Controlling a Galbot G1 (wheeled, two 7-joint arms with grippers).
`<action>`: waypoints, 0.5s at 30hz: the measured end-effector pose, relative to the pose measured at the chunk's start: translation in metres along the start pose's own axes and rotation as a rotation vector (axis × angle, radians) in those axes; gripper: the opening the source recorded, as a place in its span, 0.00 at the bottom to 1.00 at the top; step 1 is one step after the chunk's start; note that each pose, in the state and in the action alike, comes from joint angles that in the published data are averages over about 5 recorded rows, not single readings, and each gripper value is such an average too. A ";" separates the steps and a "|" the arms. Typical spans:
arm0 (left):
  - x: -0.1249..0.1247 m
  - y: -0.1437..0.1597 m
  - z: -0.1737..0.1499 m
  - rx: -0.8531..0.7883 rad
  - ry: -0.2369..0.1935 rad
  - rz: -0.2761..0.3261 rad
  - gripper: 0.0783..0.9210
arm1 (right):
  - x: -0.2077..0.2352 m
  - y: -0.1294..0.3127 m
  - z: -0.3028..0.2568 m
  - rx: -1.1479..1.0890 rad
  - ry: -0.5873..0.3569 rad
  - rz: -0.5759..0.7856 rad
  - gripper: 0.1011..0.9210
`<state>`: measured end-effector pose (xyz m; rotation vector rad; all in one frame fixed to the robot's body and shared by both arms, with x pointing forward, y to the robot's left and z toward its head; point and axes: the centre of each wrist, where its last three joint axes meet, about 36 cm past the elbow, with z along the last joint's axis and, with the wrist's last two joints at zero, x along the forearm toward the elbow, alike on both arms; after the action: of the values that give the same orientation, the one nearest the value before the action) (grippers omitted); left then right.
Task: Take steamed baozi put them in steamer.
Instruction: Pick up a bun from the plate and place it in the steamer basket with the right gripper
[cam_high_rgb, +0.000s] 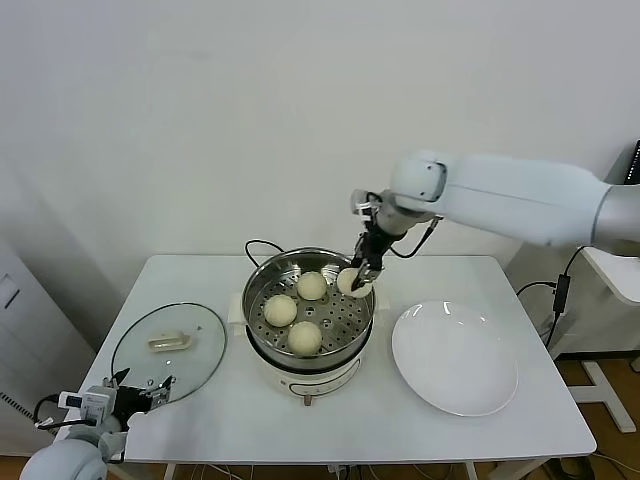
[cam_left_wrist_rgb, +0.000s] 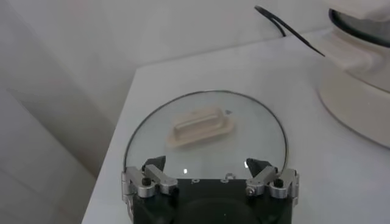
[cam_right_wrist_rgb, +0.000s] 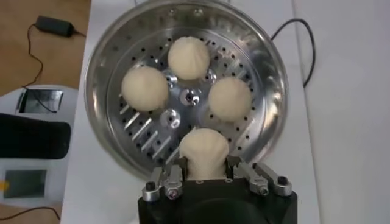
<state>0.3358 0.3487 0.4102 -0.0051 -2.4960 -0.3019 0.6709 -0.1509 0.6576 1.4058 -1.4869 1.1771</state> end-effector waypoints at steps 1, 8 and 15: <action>0.000 0.000 0.000 0.000 0.000 0.000 0.88 | -0.005 0.001 -0.002 -0.002 0.003 -0.001 0.36; -0.001 0.002 0.000 -0.001 0.000 -0.003 0.88 | -0.038 0.008 -0.004 -0.015 0.027 -0.011 0.36; -0.002 0.003 0.000 0.001 0.002 -0.003 0.88 | -0.057 0.013 -0.003 -0.034 0.033 -0.006 0.50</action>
<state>0.3372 0.3519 0.4099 0.0001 -2.4945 -0.3018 0.6639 -0.1319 0.6031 1.3606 -1.4719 1.1610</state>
